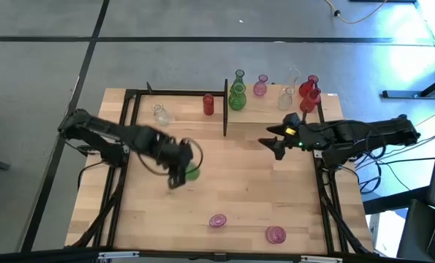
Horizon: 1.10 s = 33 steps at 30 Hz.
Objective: Sort vases onto shelf
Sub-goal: Put the green vase on the shelf aligned with the other green vases
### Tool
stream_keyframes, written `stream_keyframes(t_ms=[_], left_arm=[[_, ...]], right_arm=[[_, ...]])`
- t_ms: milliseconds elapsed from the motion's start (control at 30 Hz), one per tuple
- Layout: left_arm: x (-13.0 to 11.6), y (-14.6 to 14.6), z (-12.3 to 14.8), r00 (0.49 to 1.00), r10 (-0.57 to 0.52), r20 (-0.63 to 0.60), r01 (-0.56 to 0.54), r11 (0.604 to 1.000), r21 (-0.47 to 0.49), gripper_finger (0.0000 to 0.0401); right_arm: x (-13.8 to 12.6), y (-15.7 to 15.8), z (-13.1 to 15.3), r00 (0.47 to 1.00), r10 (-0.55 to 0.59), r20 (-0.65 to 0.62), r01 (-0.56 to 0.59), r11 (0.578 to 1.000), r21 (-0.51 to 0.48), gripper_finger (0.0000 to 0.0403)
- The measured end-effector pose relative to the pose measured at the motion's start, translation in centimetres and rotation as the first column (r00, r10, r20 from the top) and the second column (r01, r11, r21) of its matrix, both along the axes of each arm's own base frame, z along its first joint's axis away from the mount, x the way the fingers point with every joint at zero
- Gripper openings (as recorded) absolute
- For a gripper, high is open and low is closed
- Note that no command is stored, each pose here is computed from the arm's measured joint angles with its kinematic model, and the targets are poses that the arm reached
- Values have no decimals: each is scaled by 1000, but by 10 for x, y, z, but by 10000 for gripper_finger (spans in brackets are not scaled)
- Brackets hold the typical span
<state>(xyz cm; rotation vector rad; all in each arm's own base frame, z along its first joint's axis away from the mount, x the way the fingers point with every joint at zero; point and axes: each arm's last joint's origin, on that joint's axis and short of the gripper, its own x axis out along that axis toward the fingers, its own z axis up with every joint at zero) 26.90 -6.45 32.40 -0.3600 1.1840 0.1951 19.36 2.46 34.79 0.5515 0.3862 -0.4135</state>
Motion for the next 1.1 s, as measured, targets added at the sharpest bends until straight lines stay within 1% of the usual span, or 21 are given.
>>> stream_keyframes(t_ms=[100, 200, 333, 533, 700, 800, 900, 967, 1033, 1100], left_arm=[[12, 25, 18, 998, -12, 64, 8, 998, 57, 103], [26, 49, 29, 995, -33, 96, 21, 993, 117, 103], [48, 77, 38, 992, -62, 108, 38, 976, 216, 103], [77, 114, 57, 986, -92, 135, 48, 951, 304, 103], [100, 126, 62, 981, -167, 99, 118, 919, 376, 103], [113, 128, 59, 973, -217, 73, 171, 901, 398, 103], [123, 127, 58, 959, -278, 54, 230, 875, 425, 103], [126, 124, 60, 940, -338, 52, 279, 846, 455, 103], [129, 123, 63, 917, -394, 67, 317, 819, 479, 103], [132, 122, 65, 898, -430, 94, 334, 804, 492, 103]], right_arm=[[-8, -2, 3, 1000, -12, 8, 12, 1000, -5, 324], [-14, -3, 6, 1000, -19, 18, 19, 1000, -6, 324], [-17, -4, 5, 1000, -19, 5, 19, 1000, -8, 324], [-18, -4, 3, 1000, -27, -15, 27, 1000, 4, 324], [-18, -5, 3, 999, -41, -12, 41, 999, -6, 324], [-17, -4, 4, 1000, -24, -17, 24, 999, -40, 324], [-15, -4, 5, 1000, 10, -24, -13, 995, -103, 324], [-11, -3, 7, 999, 39, -12, -41, 987, -154, 324], [-6, -2, 8, 997, 74, -9, -74, 975, -210, 324], [0, -1, 8, 995, 101, -15, -102, 963, -249, 324]])
